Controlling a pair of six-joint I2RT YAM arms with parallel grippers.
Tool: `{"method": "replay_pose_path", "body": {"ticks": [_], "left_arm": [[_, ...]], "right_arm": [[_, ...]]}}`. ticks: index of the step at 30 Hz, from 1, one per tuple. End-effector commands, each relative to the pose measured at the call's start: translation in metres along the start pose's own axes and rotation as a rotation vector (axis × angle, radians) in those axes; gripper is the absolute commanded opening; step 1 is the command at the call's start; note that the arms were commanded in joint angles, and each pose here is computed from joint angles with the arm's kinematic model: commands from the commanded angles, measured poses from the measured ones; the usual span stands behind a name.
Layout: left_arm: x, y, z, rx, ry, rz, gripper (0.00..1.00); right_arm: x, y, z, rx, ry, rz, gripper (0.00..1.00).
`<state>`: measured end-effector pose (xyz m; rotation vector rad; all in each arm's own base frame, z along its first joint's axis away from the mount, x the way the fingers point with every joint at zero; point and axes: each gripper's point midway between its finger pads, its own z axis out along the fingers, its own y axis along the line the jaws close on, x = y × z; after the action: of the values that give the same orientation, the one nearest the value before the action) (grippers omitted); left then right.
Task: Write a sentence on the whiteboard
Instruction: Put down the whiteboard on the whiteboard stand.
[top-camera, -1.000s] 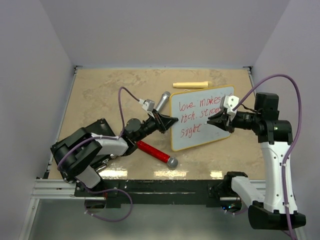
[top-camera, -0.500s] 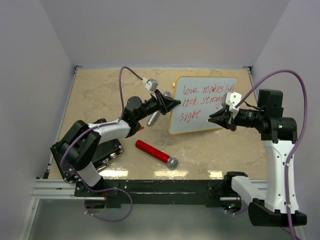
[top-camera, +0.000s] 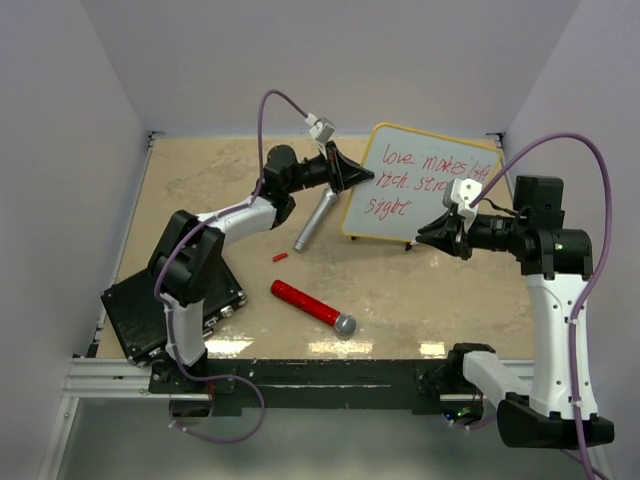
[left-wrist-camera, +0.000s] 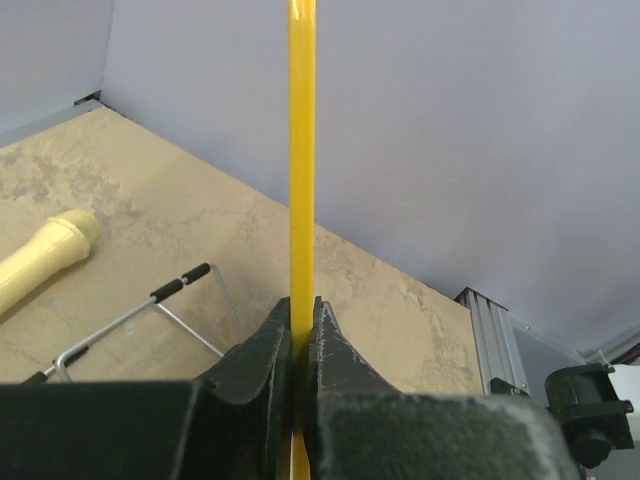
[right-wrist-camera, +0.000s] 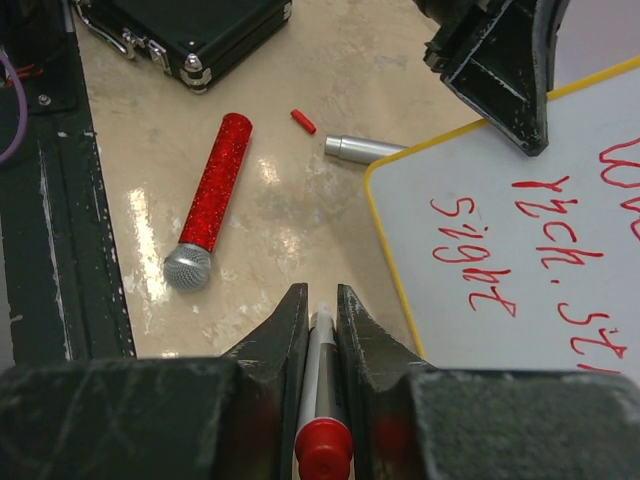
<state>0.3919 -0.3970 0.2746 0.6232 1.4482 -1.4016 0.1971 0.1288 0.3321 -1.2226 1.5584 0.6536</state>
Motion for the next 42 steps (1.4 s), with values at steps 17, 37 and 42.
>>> {"method": "replay_pose_path", "body": {"ticks": [17, 37, 42], "left_arm": [[-0.066, 0.078, -0.003, 0.286, -0.068, 0.015, 0.0], [-0.005, 0.142, -0.035, 0.286, -0.037, -0.046, 0.0], [0.011, 0.148, -0.039, 0.29, -0.039, -0.042, 0.0]], "right_arm": [[0.007, -0.015, 0.009, 0.015, -0.013, 0.061, 0.0], [0.017, -0.025, 0.016, 0.019, -0.001, 0.097, 0.0], [0.019, -0.025, 0.016, 0.018, 0.0, 0.101, 0.0]]}}
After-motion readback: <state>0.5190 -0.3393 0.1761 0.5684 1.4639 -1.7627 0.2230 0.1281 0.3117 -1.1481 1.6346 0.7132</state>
